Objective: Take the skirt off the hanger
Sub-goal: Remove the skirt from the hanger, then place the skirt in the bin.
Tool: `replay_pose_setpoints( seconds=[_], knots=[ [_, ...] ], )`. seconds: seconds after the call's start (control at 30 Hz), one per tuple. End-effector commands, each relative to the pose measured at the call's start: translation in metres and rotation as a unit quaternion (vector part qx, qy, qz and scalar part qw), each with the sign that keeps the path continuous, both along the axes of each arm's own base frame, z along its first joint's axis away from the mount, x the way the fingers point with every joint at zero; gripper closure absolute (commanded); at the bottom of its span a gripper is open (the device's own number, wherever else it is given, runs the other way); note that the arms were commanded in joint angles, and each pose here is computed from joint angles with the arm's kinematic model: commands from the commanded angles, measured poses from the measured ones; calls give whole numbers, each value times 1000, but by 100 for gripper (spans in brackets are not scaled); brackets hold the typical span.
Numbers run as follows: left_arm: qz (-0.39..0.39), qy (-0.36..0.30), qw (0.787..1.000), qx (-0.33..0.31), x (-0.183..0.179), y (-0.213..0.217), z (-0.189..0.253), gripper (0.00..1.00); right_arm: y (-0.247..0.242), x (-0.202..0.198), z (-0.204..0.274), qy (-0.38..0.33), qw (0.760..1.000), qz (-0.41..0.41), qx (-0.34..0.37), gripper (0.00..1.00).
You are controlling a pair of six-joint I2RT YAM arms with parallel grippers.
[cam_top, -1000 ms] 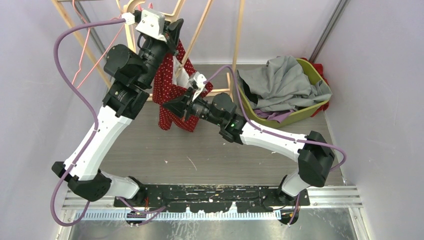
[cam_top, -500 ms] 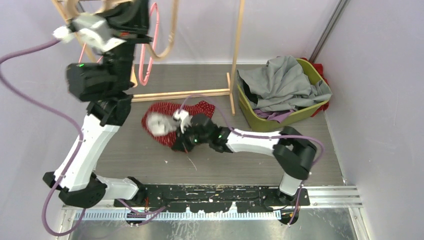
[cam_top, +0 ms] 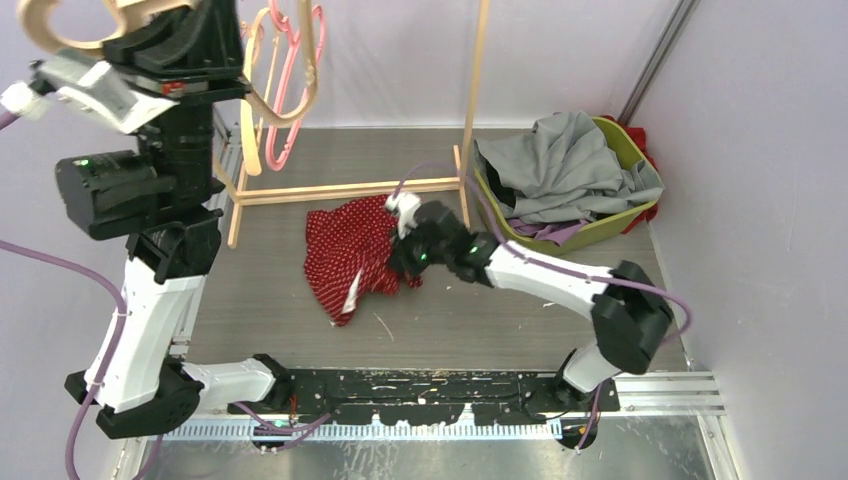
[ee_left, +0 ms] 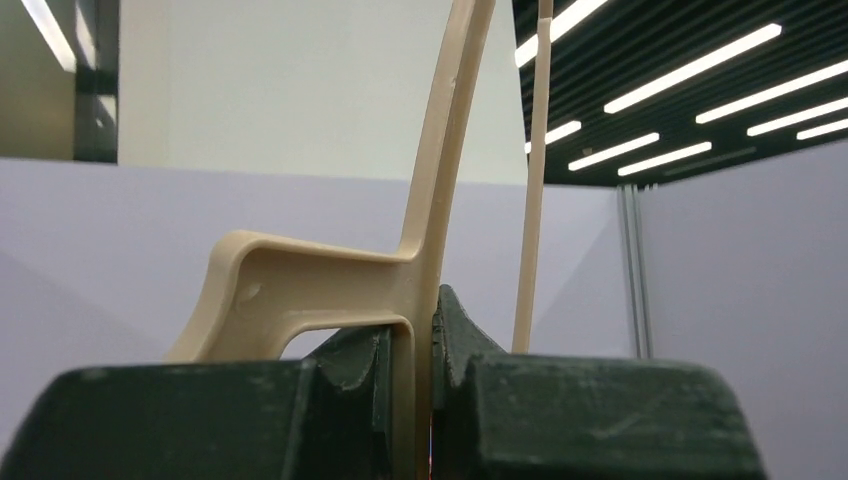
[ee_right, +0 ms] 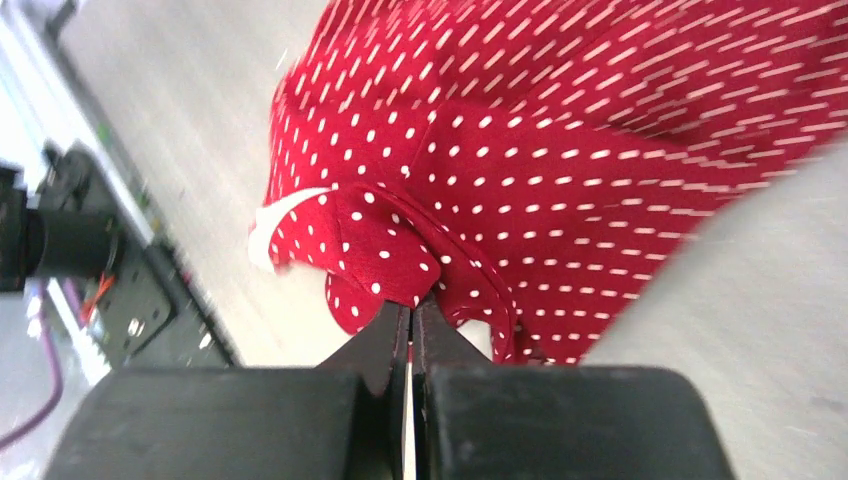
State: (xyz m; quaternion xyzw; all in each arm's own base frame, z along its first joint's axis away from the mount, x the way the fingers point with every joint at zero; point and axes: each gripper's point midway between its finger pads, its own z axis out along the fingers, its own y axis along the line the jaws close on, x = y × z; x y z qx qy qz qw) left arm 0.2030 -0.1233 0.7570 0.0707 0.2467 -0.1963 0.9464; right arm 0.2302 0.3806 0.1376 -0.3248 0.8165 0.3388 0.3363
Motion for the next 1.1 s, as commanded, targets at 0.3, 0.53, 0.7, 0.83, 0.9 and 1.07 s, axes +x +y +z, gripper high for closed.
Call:
replay_pose_setpoints(
  seconds=[0.3,0.53,0.7,0.83,0.9,1.07],
  knots=[
    [62,273,945,170,74,-25,-170,100,-138,102,313,-319,924,-204,40,99],
    [56,334,918,207,79,-29,-227,100,-220,116,397,-411,850,-329,12,99],
    [45,349,913,207,77,-31,-239,100,-269,139,418,-422,818,-392,-7,99],
    [41,359,906,220,75,-32,-251,100,-304,157,438,-429,793,-432,1,99],
    [44,363,903,223,75,-30,-256,100,-318,161,455,-444,775,-449,6,99],
    [51,370,901,222,74,-26,-264,100,-365,160,497,-484,714,-506,14,99]
  ],
)
